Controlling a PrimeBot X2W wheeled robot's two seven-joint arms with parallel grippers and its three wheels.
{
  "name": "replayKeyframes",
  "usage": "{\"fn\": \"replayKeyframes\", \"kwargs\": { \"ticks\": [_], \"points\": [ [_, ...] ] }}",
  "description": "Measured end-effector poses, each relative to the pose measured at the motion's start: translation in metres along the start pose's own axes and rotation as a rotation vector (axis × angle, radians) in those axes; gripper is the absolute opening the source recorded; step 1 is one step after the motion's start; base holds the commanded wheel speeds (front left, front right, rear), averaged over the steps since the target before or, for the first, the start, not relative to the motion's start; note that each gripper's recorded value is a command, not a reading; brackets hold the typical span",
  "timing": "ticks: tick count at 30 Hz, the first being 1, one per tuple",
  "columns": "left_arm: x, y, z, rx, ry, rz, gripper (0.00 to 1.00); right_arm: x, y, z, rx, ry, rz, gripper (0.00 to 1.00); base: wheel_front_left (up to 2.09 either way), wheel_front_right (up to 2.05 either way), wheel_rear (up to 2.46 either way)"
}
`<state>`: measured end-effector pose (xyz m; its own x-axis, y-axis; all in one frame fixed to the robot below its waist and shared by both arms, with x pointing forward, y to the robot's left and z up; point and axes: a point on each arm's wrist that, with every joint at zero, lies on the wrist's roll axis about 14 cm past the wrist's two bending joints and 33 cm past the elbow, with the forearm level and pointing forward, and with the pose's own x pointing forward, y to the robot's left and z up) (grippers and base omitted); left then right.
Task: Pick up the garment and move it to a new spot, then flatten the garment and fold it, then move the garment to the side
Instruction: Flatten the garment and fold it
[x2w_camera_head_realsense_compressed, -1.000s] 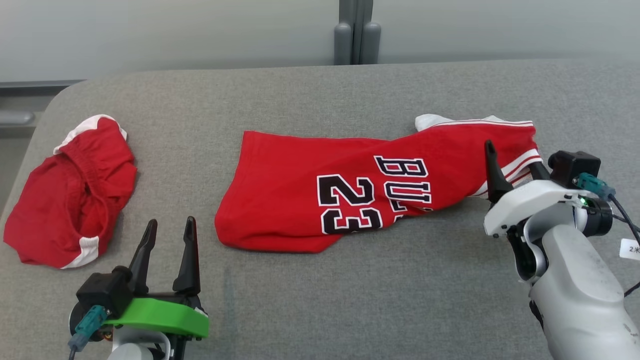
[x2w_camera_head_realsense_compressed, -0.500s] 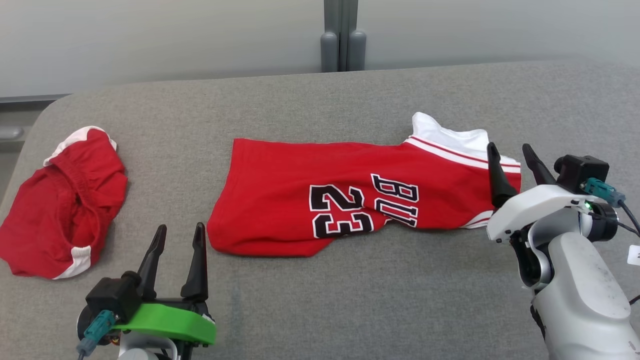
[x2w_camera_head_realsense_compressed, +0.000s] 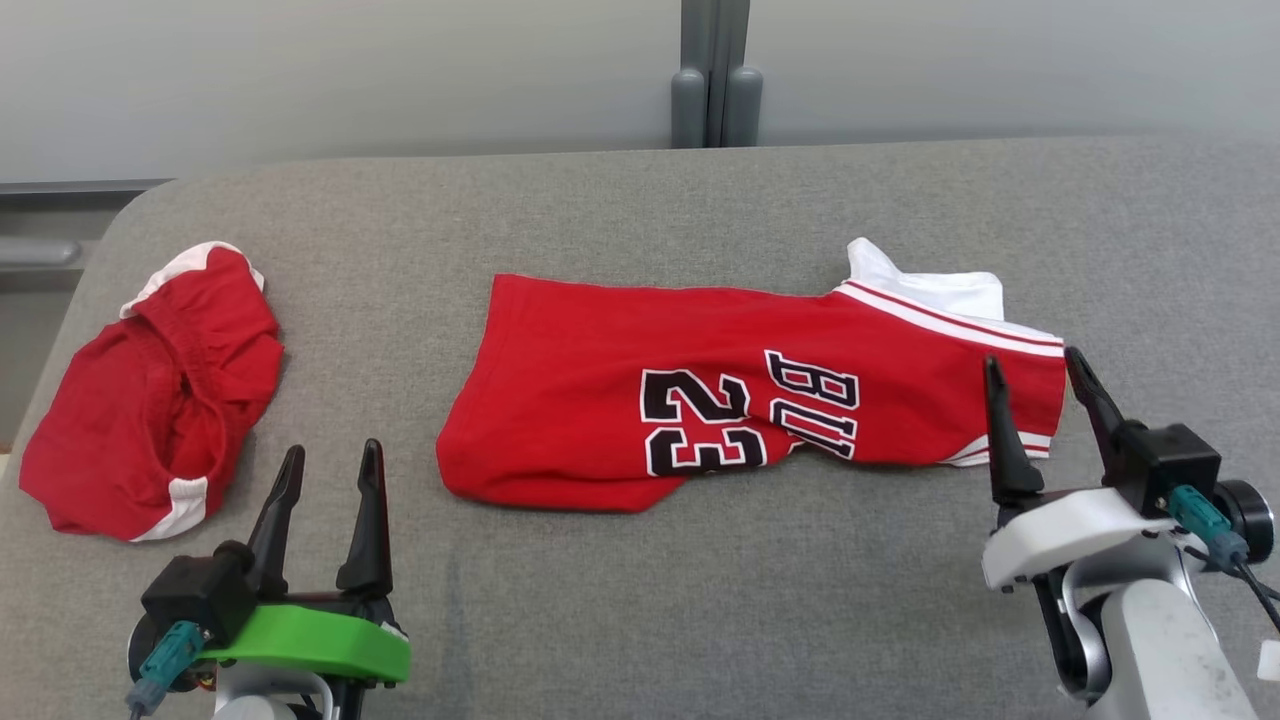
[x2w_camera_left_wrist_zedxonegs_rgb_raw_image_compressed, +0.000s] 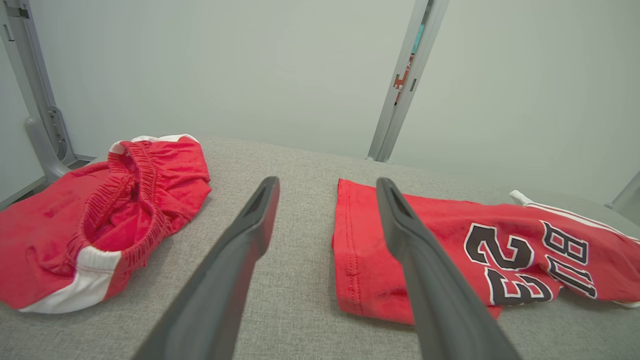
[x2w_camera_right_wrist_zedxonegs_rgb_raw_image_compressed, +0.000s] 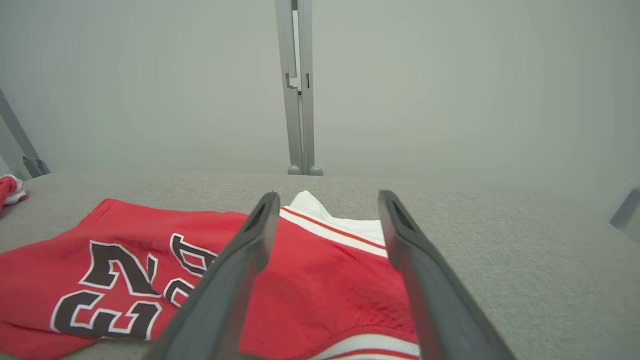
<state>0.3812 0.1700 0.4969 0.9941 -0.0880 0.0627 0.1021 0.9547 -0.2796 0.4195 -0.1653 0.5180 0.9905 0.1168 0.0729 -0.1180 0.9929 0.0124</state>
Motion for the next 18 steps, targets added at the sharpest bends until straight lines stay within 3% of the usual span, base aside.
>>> {"fn": "replayKeyframes", "kwargs": {
  "ticks": [8,18],
  "points": [
    [0.004,-0.006,-0.002,-0.003,0.004,-0.017,1.0,-0.025,-0.027,-0.047,0.07,0.203,-0.104,1.0,0.0,0.0,0.0],
    [0.018,-0.006,-0.013,0.003,0.034,-0.031,1.0,0.014,-0.051,-0.078,0.138,0.343,-0.171,1.0,0.0,0.0,0.0]
  ]
}}
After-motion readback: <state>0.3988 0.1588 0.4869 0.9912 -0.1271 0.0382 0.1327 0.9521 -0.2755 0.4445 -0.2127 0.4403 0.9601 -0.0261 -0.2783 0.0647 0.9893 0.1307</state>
